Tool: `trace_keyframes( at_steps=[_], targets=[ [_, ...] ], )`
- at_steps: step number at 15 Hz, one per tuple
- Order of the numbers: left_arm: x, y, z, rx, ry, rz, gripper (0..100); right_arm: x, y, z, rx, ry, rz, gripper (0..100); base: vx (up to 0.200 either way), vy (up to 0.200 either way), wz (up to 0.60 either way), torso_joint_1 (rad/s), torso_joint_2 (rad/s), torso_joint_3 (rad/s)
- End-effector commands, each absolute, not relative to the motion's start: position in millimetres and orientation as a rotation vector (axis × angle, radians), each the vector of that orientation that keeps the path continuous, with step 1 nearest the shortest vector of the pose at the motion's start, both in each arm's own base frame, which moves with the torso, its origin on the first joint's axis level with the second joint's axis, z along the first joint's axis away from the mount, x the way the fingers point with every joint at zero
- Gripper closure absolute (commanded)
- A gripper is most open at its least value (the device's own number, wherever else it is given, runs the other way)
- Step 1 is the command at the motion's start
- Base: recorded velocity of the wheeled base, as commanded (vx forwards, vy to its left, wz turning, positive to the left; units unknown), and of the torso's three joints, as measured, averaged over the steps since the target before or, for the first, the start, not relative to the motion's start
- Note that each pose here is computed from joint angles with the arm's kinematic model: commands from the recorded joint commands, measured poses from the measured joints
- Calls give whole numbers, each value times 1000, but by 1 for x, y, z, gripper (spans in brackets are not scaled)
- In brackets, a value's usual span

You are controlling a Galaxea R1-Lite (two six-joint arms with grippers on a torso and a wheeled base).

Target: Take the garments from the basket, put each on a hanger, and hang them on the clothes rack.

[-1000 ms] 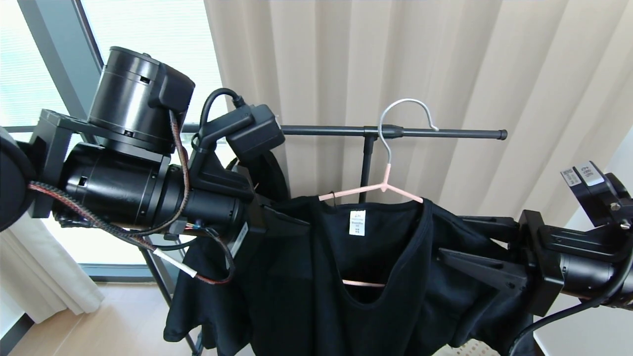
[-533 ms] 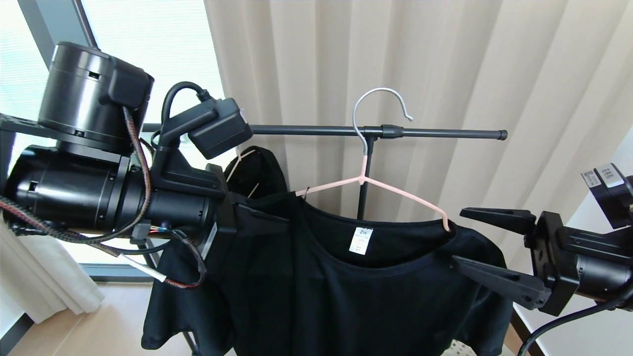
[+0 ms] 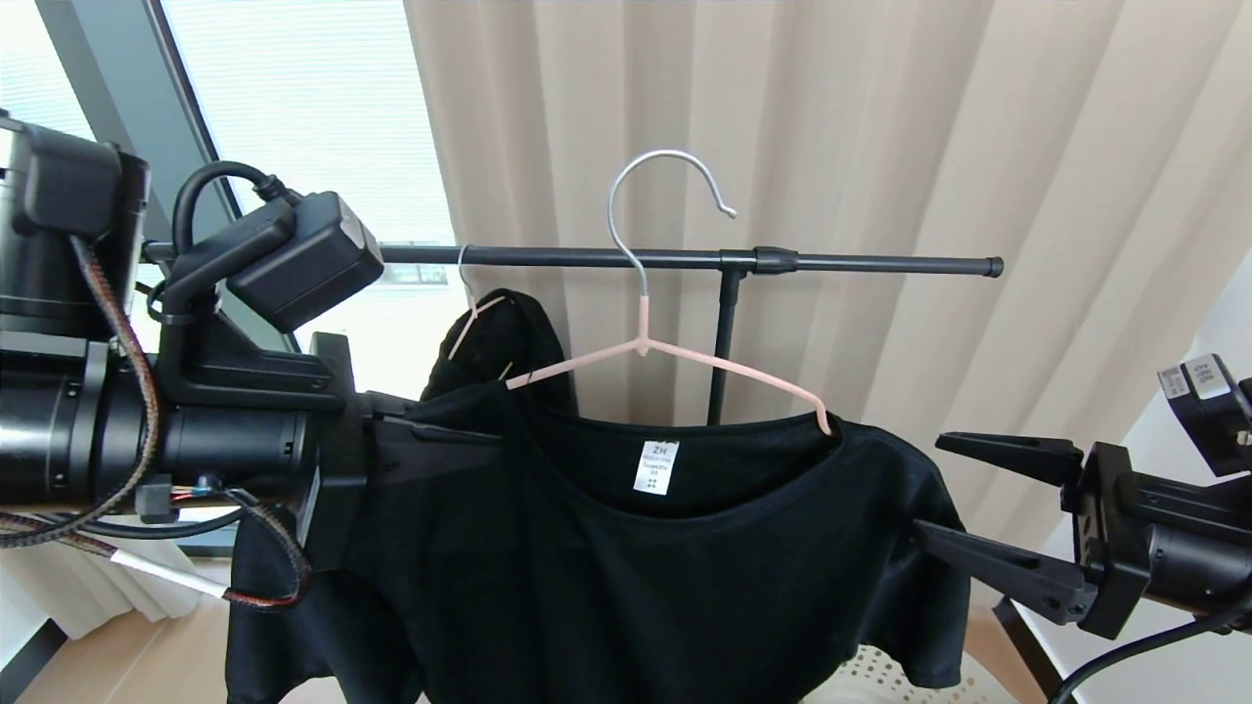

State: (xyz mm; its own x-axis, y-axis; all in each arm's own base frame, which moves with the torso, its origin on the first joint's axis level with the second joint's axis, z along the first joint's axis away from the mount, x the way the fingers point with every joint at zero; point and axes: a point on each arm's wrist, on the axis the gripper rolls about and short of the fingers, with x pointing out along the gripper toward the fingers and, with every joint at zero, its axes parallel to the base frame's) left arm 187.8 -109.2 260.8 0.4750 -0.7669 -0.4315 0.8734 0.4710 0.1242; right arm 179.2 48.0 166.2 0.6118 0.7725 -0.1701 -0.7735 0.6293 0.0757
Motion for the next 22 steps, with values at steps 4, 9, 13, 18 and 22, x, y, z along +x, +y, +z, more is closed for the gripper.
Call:
trace_keyframes(
  at_steps=[4,9,13,18,22],
  targets=[
    [177,-100,264,336,320,-1005,100,175,42,135,-18,305,873,0,0,0,0,0,0,0],
    [176,-99,263,332,327,-1005,100,192,44,128,-14,341,868,0,0,0,0,0,0,0],
    [169,-96,269,305,310,-996,100,207,46,126,-35,342,871,0,0,0,0,0,0,0],
    [170,-95,268,304,317,-994,100,207,32,135,-47,295,808,100,0,0,0,0,0,0],
    [171,-90,259,307,346,-971,100,205,22,147,-58,243,760,100,0,0,0,0,0,0]
  ],
)
